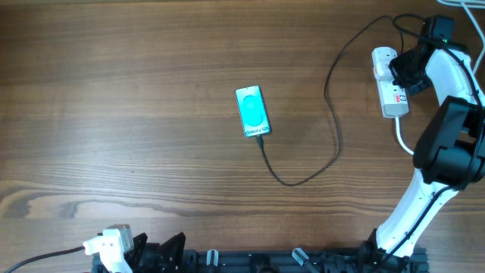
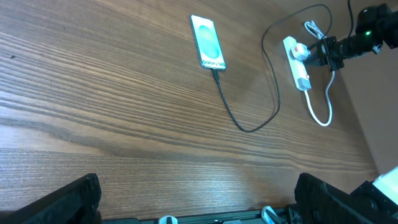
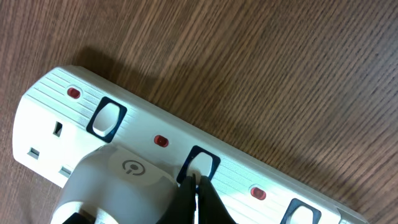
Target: Plug charger to phone and switch on socket
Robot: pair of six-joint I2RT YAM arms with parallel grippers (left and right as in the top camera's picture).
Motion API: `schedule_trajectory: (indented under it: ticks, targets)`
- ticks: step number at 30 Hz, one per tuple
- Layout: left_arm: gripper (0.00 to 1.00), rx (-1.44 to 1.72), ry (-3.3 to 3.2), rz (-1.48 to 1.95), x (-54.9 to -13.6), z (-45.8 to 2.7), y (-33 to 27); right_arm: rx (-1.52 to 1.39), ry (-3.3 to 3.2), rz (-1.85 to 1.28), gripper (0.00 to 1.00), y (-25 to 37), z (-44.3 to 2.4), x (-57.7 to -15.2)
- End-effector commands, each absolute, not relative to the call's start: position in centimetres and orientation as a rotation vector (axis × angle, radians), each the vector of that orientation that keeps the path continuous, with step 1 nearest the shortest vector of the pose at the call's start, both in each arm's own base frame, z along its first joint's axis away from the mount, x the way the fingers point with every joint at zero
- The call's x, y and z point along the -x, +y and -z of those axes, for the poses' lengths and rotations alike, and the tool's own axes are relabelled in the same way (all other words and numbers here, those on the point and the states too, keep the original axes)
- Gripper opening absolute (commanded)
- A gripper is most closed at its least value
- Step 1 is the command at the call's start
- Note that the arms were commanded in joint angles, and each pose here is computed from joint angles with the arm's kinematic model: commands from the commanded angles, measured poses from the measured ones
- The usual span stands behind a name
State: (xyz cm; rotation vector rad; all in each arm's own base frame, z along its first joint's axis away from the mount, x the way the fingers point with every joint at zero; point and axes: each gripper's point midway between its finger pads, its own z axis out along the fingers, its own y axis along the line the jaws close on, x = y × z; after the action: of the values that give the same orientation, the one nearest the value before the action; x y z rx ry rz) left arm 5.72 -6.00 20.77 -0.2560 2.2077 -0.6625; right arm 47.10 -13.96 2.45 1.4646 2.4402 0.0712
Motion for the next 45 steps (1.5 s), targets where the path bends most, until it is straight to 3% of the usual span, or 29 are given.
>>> schedule_trajectory:
  ticks: [1, 4, 8, 20, 24, 31, 40, 45]
  targets:
    - [1.00, 0.263, 2.200, 0.653, -5.8, -20.8, -5.8, -1.454, 2.455, 0.015, 0.04, -14.4, -3.1, -46.2]
    - [1.00, 0.263, 2.200, 0.653, -5.8, -20.8, -5.8, -1.410, 2.350, 0.009, 0.04, -15.2, -7.6, -47.0]
    - [1.00, 0.263, 2.200, 0.653, -5.8, -20.8, -5.8, -1.405, 2.340, 0.005, 0.05, -15.2, -7.7, -47.3]
    - [1.00, 0.263, 2.200, 0.653, -5.8, -20.8, -5.8, -1.447, 2.532, -0.020, 0.05, -12.5, 1.3, -46.6]
    - [1.00, 0.263, 2.200, 0.653, -5.8, -20.8, -5.8, -1.447, 2.526, -0.015, 0.05, -12.6, 0.8, -46.5]
    - [1.00, 0.263, 2.200, 0.653, -5.8, -20.8, -5.8, -1.437, 2.398, -0.050, 0.04, -14.4, -4.5, -47.3]
    - [1.00, 0.263, 2.200, 0.653, -5.8, -20.8, -5.8, -1.452, 2.362, -0.067, 0.05, -14.6, -4.5, -47.9]
    - [1.00, 0.263, 2.200, 0.653, -5.8, -20.8, -5.8, -1.448, 2.485, -0.067, 0.05, -12.0, 0.4, -47.4]
